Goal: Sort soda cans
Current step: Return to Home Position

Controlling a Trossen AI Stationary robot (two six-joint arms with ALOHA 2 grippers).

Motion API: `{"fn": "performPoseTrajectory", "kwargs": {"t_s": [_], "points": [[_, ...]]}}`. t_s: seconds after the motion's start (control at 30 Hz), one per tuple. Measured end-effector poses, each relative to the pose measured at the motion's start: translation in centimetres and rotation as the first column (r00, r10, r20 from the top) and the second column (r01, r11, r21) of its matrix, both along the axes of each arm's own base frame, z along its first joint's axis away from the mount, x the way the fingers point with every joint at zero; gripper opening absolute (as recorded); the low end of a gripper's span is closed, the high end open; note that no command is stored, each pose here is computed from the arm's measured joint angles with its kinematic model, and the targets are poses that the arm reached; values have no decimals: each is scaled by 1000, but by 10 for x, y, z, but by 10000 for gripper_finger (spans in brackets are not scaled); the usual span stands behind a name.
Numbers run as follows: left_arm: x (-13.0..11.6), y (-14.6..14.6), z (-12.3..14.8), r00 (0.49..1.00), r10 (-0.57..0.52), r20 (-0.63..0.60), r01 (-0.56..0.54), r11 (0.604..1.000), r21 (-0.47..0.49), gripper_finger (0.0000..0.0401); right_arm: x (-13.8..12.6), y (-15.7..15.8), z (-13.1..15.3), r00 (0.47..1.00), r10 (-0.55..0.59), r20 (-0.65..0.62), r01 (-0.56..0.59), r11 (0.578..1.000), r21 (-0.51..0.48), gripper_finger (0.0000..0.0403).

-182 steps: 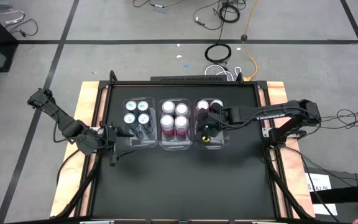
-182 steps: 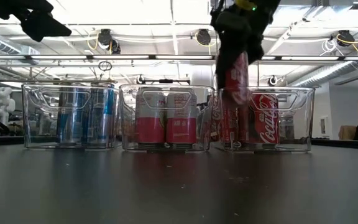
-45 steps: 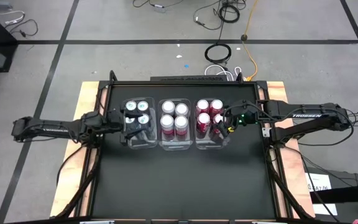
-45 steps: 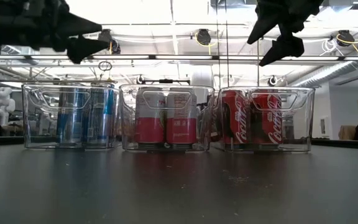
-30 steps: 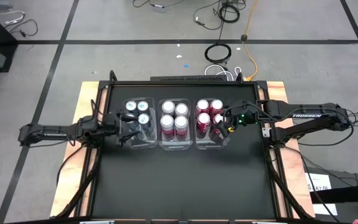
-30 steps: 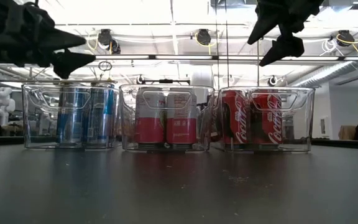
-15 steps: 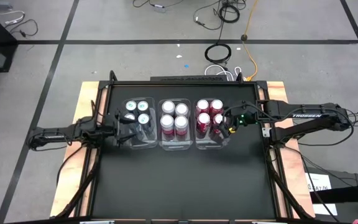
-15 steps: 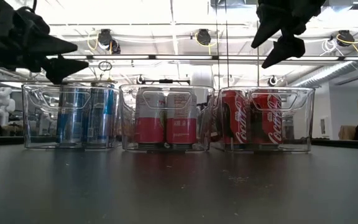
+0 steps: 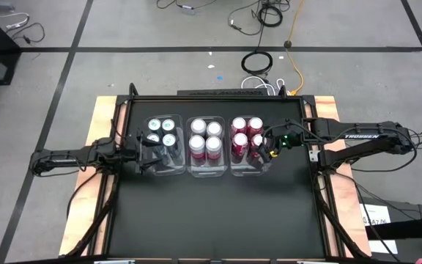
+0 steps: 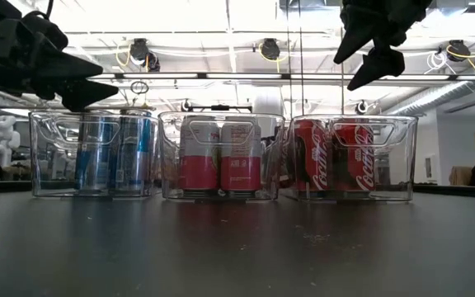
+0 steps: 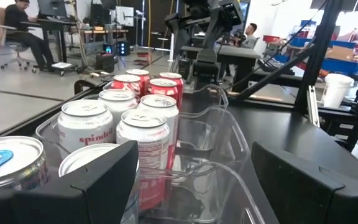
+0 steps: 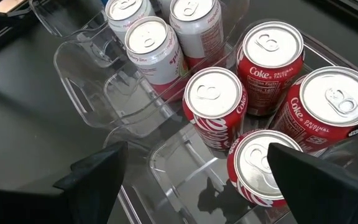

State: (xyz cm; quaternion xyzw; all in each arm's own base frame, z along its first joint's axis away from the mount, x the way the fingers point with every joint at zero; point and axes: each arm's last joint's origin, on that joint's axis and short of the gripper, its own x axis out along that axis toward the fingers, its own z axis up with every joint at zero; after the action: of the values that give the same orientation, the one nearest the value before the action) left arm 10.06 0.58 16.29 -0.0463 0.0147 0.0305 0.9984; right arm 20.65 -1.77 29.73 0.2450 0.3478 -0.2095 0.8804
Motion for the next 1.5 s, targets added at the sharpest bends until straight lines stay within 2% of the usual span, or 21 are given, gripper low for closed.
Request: {"fn": "performPoseTrajectory", "kwargs": {"t_s": [0.2, 0.47, 0.6, 0.7, 0.93, 1.03, 1.27, 1.5], "points": [[0, 0, 0, 1000, 0, 1, 0, 1000, -4, 325, 0, -1, 0, 1000, 4, -9, -4, 999, -48, 377], [0, 0, 0, 1000, 1, 1, -1, 1000, -5, 325, 2, -1, -4, 994, 109, -27, -112, 979, -167, 377], [0, 0, 0, 1000, 1, 1, -1, 1000, -4, 325, 6, 2, -27, 983, 164, 78, -141, 961, -239, 377], [0, 0, 0, 1000, 1, 1, -1, 1000, -4, 325, 3, 9, -46, 962, 198, 189, -147, 956, -256, 377], [0, 0, 0, 1000, 1, 1, -1, 1000, -5, 325, -25, 18, -82, 910, 231, 343, -140, 952, -272, 377], [0, 0, 0, 1000, 1, 1, -1, 1000, -5, 325, -39, 18, -99, 875, 230, 426, -114, 953, -280, 377], [0, 0, 0, 1000, 1, 1, -1, 1000, -5, 325, -67, 17, -132, 756, 254, 604, -54, 943, -329, 377], [0, 0, 0, 1000, 1, 1, -1, 1000, -6, 325, -72, 19, -139, 774, 238, 587, -71, 954, -292, 377]]}}
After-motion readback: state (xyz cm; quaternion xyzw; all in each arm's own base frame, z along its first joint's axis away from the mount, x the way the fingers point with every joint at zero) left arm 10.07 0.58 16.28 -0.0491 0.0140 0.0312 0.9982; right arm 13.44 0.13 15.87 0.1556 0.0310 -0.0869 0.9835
